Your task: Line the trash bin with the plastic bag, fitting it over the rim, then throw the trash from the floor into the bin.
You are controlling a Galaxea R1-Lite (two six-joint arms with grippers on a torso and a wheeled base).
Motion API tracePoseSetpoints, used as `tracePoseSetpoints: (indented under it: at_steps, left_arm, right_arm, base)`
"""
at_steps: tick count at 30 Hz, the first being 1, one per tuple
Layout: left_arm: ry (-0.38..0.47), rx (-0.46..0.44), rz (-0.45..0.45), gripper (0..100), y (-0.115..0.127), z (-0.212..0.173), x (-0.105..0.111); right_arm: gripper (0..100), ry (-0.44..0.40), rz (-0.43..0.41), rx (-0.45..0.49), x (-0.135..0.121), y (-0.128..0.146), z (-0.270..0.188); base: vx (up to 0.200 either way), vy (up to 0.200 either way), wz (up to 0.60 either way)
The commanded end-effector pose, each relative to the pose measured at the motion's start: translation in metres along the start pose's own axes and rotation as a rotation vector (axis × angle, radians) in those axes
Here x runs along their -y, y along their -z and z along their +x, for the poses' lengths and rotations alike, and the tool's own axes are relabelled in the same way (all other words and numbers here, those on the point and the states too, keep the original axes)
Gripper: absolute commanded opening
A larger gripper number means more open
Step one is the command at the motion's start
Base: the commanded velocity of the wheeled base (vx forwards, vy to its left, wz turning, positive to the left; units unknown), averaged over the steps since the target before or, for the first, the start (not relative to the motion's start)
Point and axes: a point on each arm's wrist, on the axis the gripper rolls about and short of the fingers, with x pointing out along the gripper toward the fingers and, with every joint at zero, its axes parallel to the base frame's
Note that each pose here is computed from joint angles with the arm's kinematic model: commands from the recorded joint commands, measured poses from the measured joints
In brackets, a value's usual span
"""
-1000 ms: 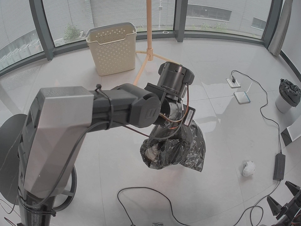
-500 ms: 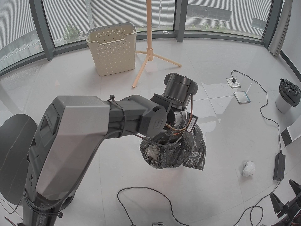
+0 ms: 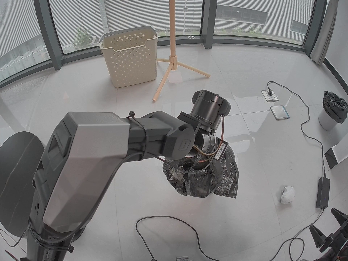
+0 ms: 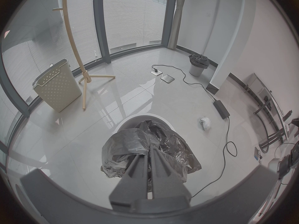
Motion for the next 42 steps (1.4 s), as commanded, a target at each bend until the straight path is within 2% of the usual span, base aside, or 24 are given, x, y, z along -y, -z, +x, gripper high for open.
tracePoseSetpoints:
  at_steps: [1, 3, 4, 6, 7, 8, 10, 11, 14, 16, 21, 22, 23, 24, 26, 30, 32, 34, 39, 42]
  left_arm:
    - [0.000, -0.003, 0.000, 0, 0.001, 0.001, 0.000]
    - [0.001, -0.007, 0.002, 0, 0.001, 0.001, 0.001]
    - [0.003, -0.007, 0.003, 0, 0.001, 0.001, 0.002]
    - [0.003, -0.007, 0.003, 0, 0.001, 0.001, 0.002]
    - [0.003, -0.009, 0.004, 0, 0.002, 0.001, 0.002]
    - [0.001, -0.009, 0.002, 0, 0.002, 0.001, 0.001]
    - [0.001, -0.009, 0.000, 0, 0.002, 0.001, 0.001]
    - [-0.001, -0.011, -0.003, 0, 0.002, 0.001, 0.000]
    - [-0.005, -0.016, -0.011, 0, 0.003, 0.004, -0.003]
    - [-0.011, -0.028, -0.020, 0, 0.007, 0.008, -0.006]
    - [-0.023, -0.061, -0.050, 0, 0.017, 0.021, -0.014]
    - [-0.027, -0.068, -0.062, 0, 0.019, 0.024, -0.017]
    - [-0.030, -0.072, -0.069, 0, 0.020, 0.026, -0.019]
    - [-0.034, -0.077, -0.082, 0, 0.022, 0.028, -0.022]
    - [-0.041, -0.080, -0.100, 0, 0.024, 0.030, -0.028]
    - [-0.044, -0.104, -0.120, 0, 0.030, 0.037, -0.043]
    - [-0.040, -0.106, -0.122, 0, 0.031, 0.038, -0.044]
    - [-0.035, -0.117, -0.128, 0, 0.035, 0.043, -0.049]
    - [-0.033, -0.119, -0.141, 0, 0.037, 0.044, -0.052]
    - [-0.022, -0.118, -0.153, 0, 0.037, 0.044, -0.056]
  right_arm:
    - [100, -0.018, 0.023, 0.160, 0.001, -0.103, -0.001]
    - [100, -0.029, 0.066, 0.141, 0.001, -0.145, 0.016]
    - [100, -0.041, 0.067, 0.133, 0.001, -0.156, 0.023]
    - [100, -0.041, 0.067, 0.133, 0.001, -0.156, 0.023]
    - [100, -0.155, 0.052, -0.054, -0.007, -0.160, 0.078]
    - [100, -0.173, 0.047, -0.088, -0.011, -0.160, 0.095]
    - [100, -0.214, 0.030, -0.099, -0.021, -0.160, 0.128]
    - [100, -0.253, 0.018, -0.097, -0.031, -0.158, 0.155]
    - [100, -0.296, 0.005, -0.112, -0.046, -0.146, 0.188]
    - [100, -0.324, -0.007, -0.151, -0.060, -0.126, 0.221]
    - [100, -0.358, -0.031, -0.236, -0.074, -0.093, 0.239]
    - [100, -0.358, -0.031, -0.236, -0.074, -0.093, 0.239]
    - [100, -0.378, -0.042, -0.282, -0.082, -0.081, 0.241]
    - [100, -0.378, -0.042, -0.282, -0.082, -0.081, 0.241]
    - [100, -0.414, -0.063, -0.342, -0.096, -0.063, 0.250]
    - [100, -0.463, -0.097, -0.337, -0.123, -0.039, 0.264]
    - [100, -0.467, -0.102, -0.337, -0.127, -0.035, 0.265]
    - [100, -0.490, -0.117, -0.304, -0.145, -0.022, 0.272]
    - [100, -0.547, -0.097, -0.279, -0.173, -0.016, 0.273]
    - [100, -0.533, -0.094, -0.275, -0.179, -0.015, 0.273]
  base:
    - [0.000, 0.000, 0.00]
    - [0.000, 0.000, 0.00]
    - [0.000, 0.000, 0.00]
    - [0.000, 0.000, 0.00]
    - [0.000, 0.000, 0.00]
    - [0.000, 0.000, 0.00]
    - [0.000, 0.000, 0.00]
    - [0.000, 0.000, 0.00]
    - [0.000, 0.000, 0.00]
    - [0.000, 0.000, 0.00]
    - [0.000, 0.000, 0.00]
    - [0.000, 0.000, 0.00]
    - [0.000, 0.000, 0.00]
    - [0.000, 0.000, 0.00]
    - [0.000, 0.000, 0.00]
    - [0.000, 0.000, 0.00]
    - [0.000, 0.000, 0.00]
    - [0.000, 0.000, 0.00]
    - [0.000, 0.000, 0.00]
    - [0.000, 0.000, 0.00]
